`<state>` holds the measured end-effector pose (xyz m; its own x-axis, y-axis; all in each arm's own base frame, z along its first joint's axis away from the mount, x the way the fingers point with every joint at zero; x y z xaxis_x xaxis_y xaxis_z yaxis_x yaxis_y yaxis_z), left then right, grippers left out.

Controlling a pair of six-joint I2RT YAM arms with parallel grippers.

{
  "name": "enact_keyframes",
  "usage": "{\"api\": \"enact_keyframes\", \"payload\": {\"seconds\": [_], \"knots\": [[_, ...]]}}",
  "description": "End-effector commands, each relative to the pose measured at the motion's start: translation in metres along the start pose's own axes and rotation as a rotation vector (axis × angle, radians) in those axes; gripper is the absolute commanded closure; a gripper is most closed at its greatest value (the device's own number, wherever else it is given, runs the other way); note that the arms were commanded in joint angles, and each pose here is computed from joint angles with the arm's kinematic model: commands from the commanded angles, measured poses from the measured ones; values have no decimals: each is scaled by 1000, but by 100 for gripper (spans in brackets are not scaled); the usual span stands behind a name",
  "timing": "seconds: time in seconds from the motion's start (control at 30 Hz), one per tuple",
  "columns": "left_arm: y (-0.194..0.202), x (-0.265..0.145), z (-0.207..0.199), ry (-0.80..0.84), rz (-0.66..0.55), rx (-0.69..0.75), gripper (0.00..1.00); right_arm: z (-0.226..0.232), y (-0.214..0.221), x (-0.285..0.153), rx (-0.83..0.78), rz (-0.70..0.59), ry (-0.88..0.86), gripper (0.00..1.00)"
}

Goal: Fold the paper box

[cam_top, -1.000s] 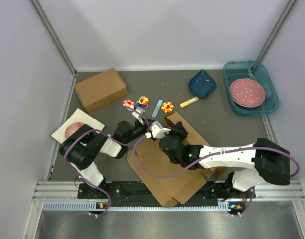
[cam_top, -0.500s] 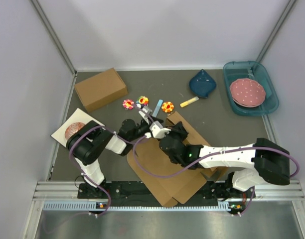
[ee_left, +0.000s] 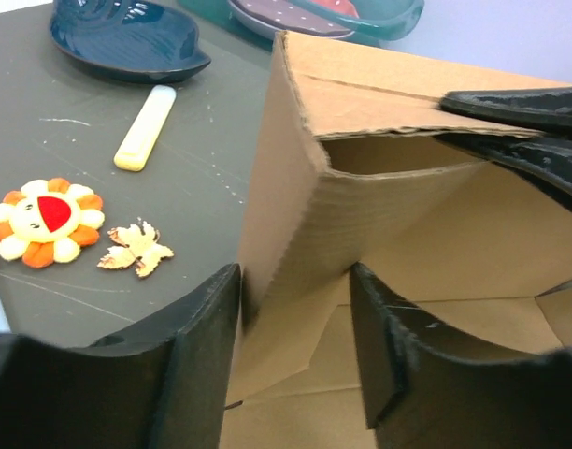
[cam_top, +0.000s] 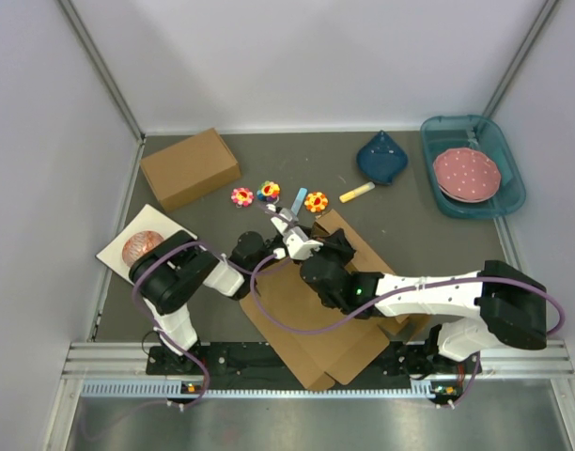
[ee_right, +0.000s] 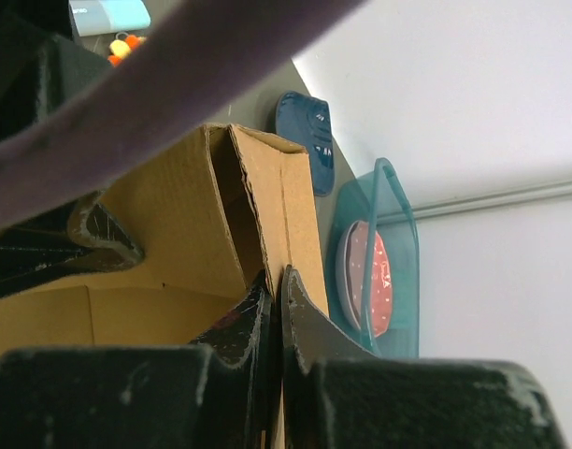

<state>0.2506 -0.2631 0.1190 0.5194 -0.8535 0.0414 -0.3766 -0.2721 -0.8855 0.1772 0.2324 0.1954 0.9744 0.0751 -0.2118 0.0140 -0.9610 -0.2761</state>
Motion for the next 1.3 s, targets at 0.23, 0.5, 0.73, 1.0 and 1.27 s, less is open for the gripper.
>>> {"api": "enact_keyframes", "payload": {"seconds": [0.23,0.5,0.73,1.0,1.27], "knots": [[-75,-5,-1,-96,-429,218,78,71,10,-4,-84,-92,-335,100],[-84,-4,-7,-69,-452,204,24,71,8,-4,-79,-98,-336,100],[-97,-13,-25,10,-474,223,17,70,9,-4,-75,-98,-334,100],[-109,-10,-39,95,-495,187,17,65,10,-7,-68,-101,-328,100],[-114,0,-40,120,-500,183,16,39,7,-13,97,-159,-371,100]]}}
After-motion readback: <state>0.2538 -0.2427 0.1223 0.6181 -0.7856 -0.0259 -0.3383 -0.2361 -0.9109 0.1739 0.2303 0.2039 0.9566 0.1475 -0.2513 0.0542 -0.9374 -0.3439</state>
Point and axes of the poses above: each gripper's point midway between its finger pads, its own x axis out along the fingers, its own z axis along the line the jaws close on, y = z × x, the point moved 8 cm from there along -x, back along the fingers, and after that the axes turned 15 degrees about -x, right-handed, at the moved point
